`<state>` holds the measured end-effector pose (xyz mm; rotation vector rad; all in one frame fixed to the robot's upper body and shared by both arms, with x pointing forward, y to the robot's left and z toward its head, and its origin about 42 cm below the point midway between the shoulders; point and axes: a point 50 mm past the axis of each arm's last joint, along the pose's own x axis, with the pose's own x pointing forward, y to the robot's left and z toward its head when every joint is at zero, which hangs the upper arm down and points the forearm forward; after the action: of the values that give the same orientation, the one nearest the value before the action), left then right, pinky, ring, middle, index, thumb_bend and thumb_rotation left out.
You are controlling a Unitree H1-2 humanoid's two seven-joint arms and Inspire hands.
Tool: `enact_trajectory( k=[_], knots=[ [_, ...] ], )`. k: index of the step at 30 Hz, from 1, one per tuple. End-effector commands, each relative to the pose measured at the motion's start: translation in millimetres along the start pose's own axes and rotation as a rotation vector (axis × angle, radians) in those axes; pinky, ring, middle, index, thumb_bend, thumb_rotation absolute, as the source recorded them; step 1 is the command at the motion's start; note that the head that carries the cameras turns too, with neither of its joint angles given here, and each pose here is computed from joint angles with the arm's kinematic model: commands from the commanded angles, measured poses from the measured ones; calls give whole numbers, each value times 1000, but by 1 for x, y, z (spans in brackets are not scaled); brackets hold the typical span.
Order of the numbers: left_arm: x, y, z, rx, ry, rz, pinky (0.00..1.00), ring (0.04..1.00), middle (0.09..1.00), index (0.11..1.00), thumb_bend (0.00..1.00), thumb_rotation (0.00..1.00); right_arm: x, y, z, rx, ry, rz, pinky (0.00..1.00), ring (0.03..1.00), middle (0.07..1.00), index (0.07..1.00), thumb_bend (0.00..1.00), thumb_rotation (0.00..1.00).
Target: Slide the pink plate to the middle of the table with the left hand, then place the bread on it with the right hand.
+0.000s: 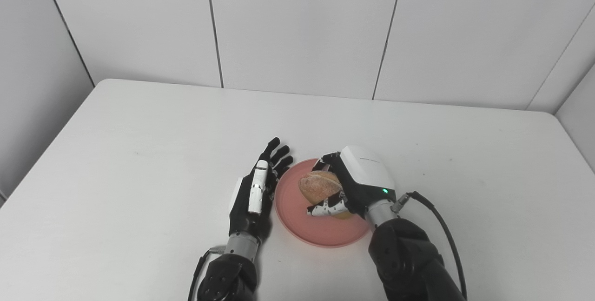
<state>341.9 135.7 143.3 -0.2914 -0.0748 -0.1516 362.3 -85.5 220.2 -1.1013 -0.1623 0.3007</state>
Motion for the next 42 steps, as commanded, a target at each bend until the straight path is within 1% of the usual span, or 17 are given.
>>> enact_trajectory(
  k=[1,9,11,17,19,20,21,22,23,24,26,27,29,30,31,34,42],
  knots=[
    [1,-10,4,-10,-7,-8,902,881,896,891,419,1000,2,-9,6,-21,-52,-47,163,245,393,517,520,0],
    [1,-10,4,-8,-7,-8,894,878,894,889,424,1000,2,-1,0,-51,-39,-47,169,257,396,521,520,3],
    [1,-11,4,-6,-8,-8,892,876,891,887,424,1000,2,0,-1,-54,-37,-44,175,265,461,490,528,4],
    [2,-12,3,-2,-9,-6,881,871,885,882,427,1000,-1,1,-1,-70,-40,-27,188,284,476,488,529,9],
    [2,-12,4,-3,-9,-4,881,869,883,880,428,1000,-1,1,-1,-75,-40,-18,201,309,479,629,555,1],
    [2,-12,4,-4,-9,-3,880,868,882,880,429,1000,-1,1,-1,-77,-39,-16,267,405,544,680,683,163],
    [1,-12,4,-3,-9,-4,882,866,881,880,429,1000,-2,1,-1,-73,-37,-13,420,566,672,735,768,265],
    [1,-12,4,-3,-10,-5,882,866,881,880,429,1000,-3,1,-1,-74,-35,-9,449,595,696,744,779,278],
    [1,-12,4,-2,-9,-5,883,866,881,882,429,1000,-3,0,-1,-78,-32,-3,527,667,755,769,806,316],
    [1,-12,4,-1,-9,-7,887,867,883,884,430,1000,-3,0,-1,-85,-30,3,644,754,813,811,836,369],
    [1,-12,3,2,-11,-6,890,870,886,887,430,1000,-4,-2,-1,-98,-36,10,734,813,850,844,859,409],
    [1,-12,3,4,-12,-5,883,869,885,885,429,1000,-4,-2,-1,-102,-40,12,804,859,894,894,901,472],
    [2,-12,3,9,-12,-3,874,866,882,883,429,1000,-5,-4,-2,-125,-58,20,862,901,931,940,944,555],
    [2,-12,3,10,-12,-2,874,866,882,883,429,1000,-5,-5,-2,-140,-67,27,865,903,933,942,947,560],
    [2,-12,3,10,-12,-2,871,865,881,881,430,1000,-5,-6,-2,-151,-73,32,897,941,966,977,979,640],
    [2,-12,3,10,-13,-1,869,865,879,879,430,1000,-6,-9,-1,-155,-90,33,931,980,996,998,1000,724],
    [2,-10,3,3,-7,-7,912,887,889,885,429,1000,-10,-17,0,-119,-145,-29,947,991,1000,1000,1000,751]
  ],
)
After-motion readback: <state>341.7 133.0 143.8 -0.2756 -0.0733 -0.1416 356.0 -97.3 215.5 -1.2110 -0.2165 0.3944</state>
